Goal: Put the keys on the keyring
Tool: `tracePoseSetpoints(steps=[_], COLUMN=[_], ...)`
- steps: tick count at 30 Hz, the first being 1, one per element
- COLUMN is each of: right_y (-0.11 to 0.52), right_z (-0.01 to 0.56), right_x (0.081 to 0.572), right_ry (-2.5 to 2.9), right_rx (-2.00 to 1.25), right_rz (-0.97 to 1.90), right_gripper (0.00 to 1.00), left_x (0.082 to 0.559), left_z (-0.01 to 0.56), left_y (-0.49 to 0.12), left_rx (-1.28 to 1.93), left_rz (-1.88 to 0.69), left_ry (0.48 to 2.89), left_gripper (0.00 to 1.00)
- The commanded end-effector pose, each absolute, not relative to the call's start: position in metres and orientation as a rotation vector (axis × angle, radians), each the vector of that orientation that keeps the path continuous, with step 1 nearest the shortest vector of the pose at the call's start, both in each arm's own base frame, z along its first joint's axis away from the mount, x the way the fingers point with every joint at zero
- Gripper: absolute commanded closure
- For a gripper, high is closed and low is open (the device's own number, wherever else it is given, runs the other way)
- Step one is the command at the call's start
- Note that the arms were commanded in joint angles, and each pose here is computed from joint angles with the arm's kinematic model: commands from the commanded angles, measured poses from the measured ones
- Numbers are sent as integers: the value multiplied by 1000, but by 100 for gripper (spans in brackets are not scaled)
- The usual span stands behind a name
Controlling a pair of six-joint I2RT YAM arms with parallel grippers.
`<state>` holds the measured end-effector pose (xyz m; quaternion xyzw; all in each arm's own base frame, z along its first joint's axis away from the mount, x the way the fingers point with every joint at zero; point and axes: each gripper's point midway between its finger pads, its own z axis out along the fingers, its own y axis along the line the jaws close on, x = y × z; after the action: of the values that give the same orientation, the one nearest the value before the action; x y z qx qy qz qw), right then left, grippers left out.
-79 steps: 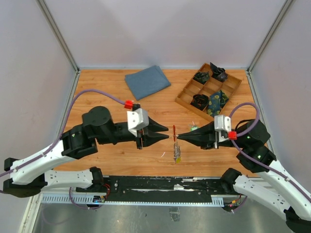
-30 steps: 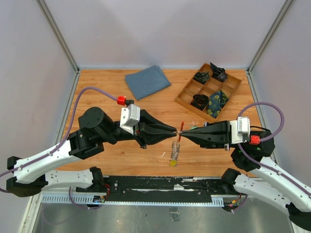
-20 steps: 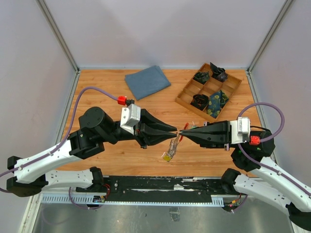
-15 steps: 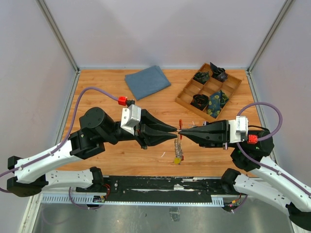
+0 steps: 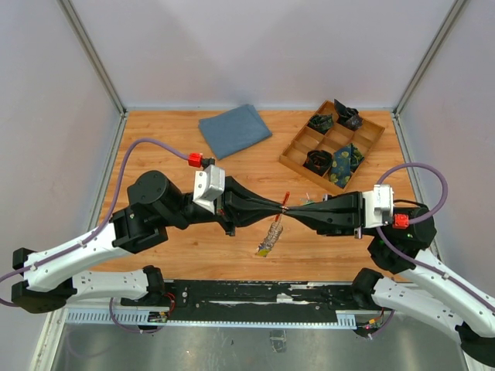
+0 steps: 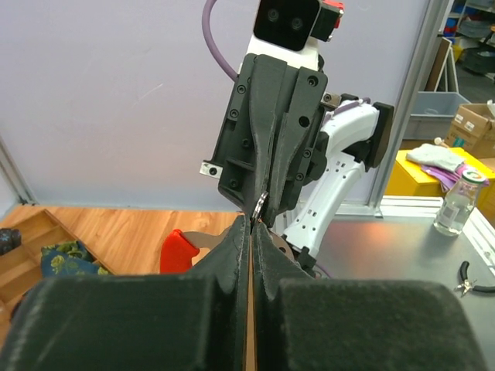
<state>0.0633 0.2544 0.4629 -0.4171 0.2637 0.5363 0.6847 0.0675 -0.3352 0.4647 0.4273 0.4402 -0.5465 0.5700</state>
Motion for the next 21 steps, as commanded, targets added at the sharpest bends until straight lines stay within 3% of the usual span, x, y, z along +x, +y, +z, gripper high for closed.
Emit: tracePoseSetpoints(steps=[1, 9, 21], right_y=[253, 243, 238], right_z=[466, 431, 389], right_x=[59, 75, 100], right_ry=[621, 859, 1084], right_rx=[-971, -1051, -1088], right_rz=[1194, 1037, 899], right_gripper=[96, 65, 63], left_x=[69, 92, 123], left_z=[473, 454, 363], left_y=[-332, -323, -316], left_rx=[976, 1031, 1281], left_rz=[-1273, -1073, -707], left_ry=[1021, 1195, 1613], left_gripper=[100, 99, 99])
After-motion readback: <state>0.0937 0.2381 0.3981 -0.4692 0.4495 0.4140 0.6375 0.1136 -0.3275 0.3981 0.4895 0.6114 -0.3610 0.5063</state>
